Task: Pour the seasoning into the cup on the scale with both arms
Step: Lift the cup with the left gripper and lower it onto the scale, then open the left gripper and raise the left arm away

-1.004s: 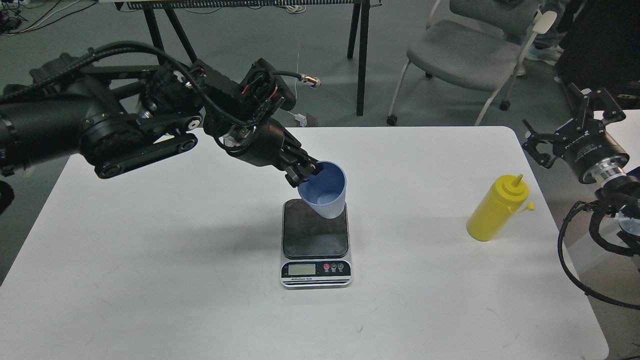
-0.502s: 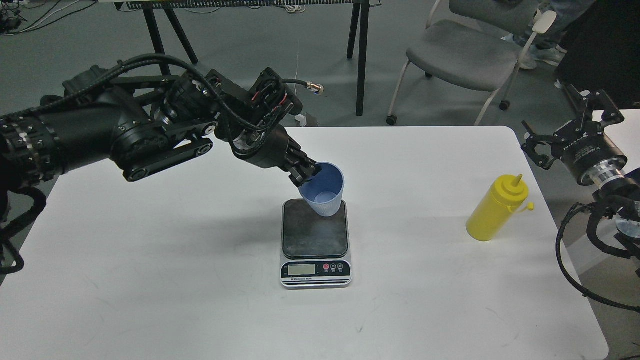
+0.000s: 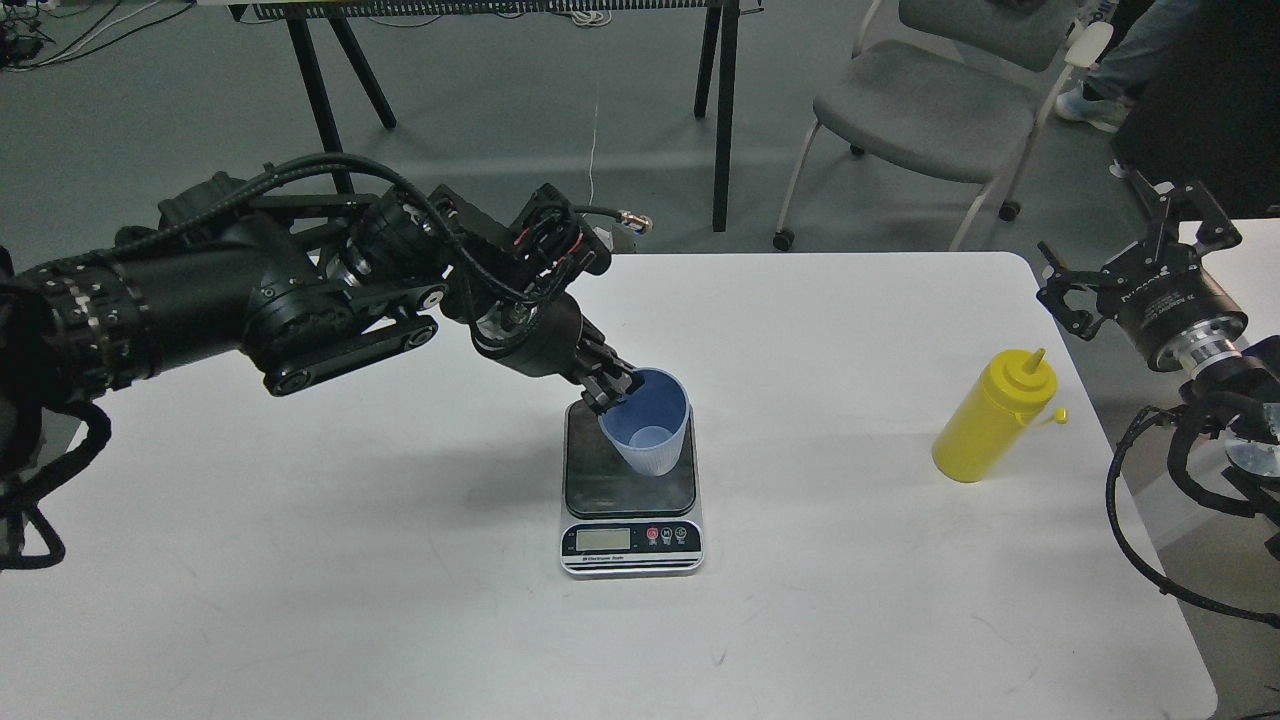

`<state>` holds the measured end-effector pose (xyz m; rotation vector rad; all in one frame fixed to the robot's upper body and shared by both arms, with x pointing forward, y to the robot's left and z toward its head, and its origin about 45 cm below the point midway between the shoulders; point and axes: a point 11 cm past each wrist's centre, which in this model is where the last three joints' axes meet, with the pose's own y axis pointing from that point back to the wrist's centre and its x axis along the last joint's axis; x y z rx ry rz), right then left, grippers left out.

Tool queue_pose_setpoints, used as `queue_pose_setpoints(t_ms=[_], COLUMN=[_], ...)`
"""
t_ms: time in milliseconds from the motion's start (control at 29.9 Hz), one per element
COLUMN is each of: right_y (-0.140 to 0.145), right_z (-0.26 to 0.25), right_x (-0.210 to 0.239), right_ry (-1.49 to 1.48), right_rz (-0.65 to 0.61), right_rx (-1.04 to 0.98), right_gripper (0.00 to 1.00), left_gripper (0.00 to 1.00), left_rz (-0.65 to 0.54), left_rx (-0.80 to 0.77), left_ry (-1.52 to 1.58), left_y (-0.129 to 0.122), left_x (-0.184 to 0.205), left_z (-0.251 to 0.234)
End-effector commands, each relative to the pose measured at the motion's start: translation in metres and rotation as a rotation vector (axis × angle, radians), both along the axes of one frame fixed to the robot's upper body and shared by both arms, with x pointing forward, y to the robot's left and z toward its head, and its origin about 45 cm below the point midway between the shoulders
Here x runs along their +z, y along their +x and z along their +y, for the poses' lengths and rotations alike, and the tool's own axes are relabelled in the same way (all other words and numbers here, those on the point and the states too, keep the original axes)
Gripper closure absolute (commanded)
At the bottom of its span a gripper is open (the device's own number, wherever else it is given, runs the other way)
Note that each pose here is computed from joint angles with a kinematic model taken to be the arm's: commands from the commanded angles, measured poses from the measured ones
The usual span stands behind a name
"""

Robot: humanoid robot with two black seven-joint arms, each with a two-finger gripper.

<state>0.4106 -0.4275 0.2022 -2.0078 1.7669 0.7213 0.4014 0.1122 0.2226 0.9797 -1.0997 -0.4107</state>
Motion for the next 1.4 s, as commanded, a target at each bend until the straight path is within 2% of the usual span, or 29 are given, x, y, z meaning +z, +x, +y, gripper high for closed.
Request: queue_pose_setpoints(t_ms=[0, 602, 736, 836, 937, 970, 1037, 1137, 1238, 1305, 1371], right_y=[0.000, -0.002, -0.002, -0.003, -0.003, -0.003, -0.004, -0.004, -0.011, -0.022, -0.036], right_z=[0.000, 0.003, 0.003, 0.004, 0.004, 0.004, 0.004, 0.001, -0.014, -0.036, -0.057], right_x=[0.000, -0.005, -0.005, -0.007, -0.006, -0.007, -0.007, -0.006, -0.007, -0.007, -0.007], right_ry=[0.001, 0.007, 0.007, 0.009, 0.009, 0.009, 0.010, 0.012, 0.024, 0.020, 0.007], right_rz=[0.000, 0.007, 0.006, 0.010, 0.009, 0.011, 0.011, 0.008, 0.007, 0.012, 0.027], right_rx=[0.001, 0.003, 0.003, 0.004, 0.005, 0.005, 0.004, -0.005, -0.045, -0.096, -0.132], right_gripper=[0.01, 0.01, 0.01, 0.01, 0.01, 0.01, 0.01, 0.01, 0.01, 0.01, 0.01], left_gripper=[0.94, 0.87, 0.76, 0.57, 0.37, 0.34, 0.26, 0.18, 0.13, 0.11, 0.06], left_rz=[0.017, 0.046, 0.057, 0.081, 0.064, 0.051, 0.013, -0.003, 0.032, 0.088, 0.145], left_rx=[0.010, 0.042, 0.059, 0.082, 0.124, 0.146, 0.218, 0.372, 0.582, 0.707, 0.852], left_ry=[-0.005, -0.062, -0.084, -0.125, -0.193, -0.229, -0.368, -0.674, -1.072, -1.320, -1.479], left_y=[-0.003, -0.002, 0.000, 0.000, 0.013, 0.020, 0.041, 0.074, 0.108, 0.122, 0.132], left_x=[-0.007, 0.001, 0.005, 0.010, 0.040, 0.056, 0.109, 0.187, 0.248, 0.265, 0.244], left_z=[0.002, -0.002, -0.002, -0.005, -0.007, -0.005, 0.000, 0.012, 0.058, 0.096, 0.139])
